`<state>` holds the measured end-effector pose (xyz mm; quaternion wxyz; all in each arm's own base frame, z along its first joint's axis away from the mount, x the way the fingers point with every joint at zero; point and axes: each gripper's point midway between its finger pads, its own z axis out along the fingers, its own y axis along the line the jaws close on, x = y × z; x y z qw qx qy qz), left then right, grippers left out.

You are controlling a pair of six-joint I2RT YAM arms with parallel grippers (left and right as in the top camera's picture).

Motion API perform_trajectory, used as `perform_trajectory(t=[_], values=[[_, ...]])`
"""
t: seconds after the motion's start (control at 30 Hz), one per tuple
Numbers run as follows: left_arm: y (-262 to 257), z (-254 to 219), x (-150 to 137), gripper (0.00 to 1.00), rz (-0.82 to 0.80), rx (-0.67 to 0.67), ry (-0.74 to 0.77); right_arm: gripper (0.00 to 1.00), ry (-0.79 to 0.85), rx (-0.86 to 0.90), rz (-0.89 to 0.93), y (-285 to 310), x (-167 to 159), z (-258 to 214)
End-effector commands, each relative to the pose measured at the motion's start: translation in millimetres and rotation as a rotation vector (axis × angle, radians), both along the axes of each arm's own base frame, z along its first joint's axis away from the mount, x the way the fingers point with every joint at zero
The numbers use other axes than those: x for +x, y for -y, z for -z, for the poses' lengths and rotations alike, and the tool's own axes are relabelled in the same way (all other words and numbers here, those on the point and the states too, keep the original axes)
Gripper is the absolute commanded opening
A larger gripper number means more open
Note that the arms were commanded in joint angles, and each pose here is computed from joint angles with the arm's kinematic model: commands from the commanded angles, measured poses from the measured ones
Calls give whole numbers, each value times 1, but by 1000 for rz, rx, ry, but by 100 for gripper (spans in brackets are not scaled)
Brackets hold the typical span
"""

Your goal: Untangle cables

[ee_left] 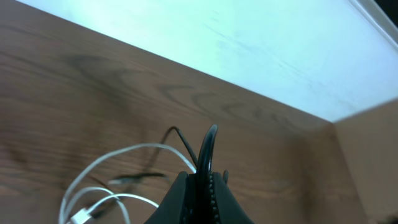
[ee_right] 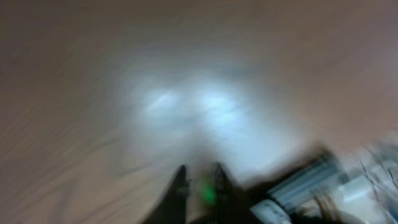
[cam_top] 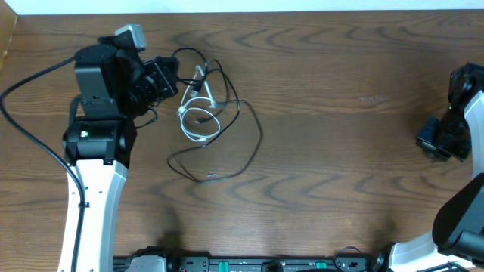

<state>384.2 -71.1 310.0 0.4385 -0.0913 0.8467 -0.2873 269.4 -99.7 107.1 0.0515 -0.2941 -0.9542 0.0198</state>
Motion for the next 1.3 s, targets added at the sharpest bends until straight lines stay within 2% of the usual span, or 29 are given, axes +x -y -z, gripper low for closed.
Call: perform_trajectory(t=[0.0, 0.1, 0.17, 0.3, 0.43, 0.67, 0.87, 1.0, 1.07, 1.13, 1.17, 1.2, 1.27], values=[[24, -16, -7, 7, 81, -30, 31, 38, 348, 498, -410, -98, 43, -33], [36, -17, -10, 7, 113, -32, 33, 77, 606, 707, -644, -151, 59, -74], [41, -18, -11, 7, 113, -59, 20, 84, 724, 765, -738, -174, 64, -97], [60, -21, -18, 8, 151, -142, -13, 86, 886, 809, -895, -212, 69, -132], [80, -25, -25, 7, 208, -162, -10, 86, 940, 814, -963, -251, 76, -148], [105, -39, -35, 8, 298, -228, 6, 83, 957, 831, -1088, -309, 84, -141], [109, -42, -38, 7, 309, -275, -15, 79, 976, 778, -1163, -336, 102, -120], [112, -43, -40, 7, 324, -288, -23, 69, 991, 791, -1178, -350, 111, -111], [112, -43, -40, 7, 315, -307, -35, 58, 988, 802, -1174, -357, 113, -106], [112, -45, -39, 7, 312, -315, -33, 32, 974, 811, -1149, -361, 117, -100], [112, -46, -39, 7, 313, -315, -29, 9, 948, 787, -1101, -359, 122, -94], [111, -46, -39, 7, 311, -315, -29, 1, 918, 743, -1029, -353, 129, -88], [110, -46, -37, 8, 310, -303, -20, 1, 828, 577, -805, -325, 147, -67]])
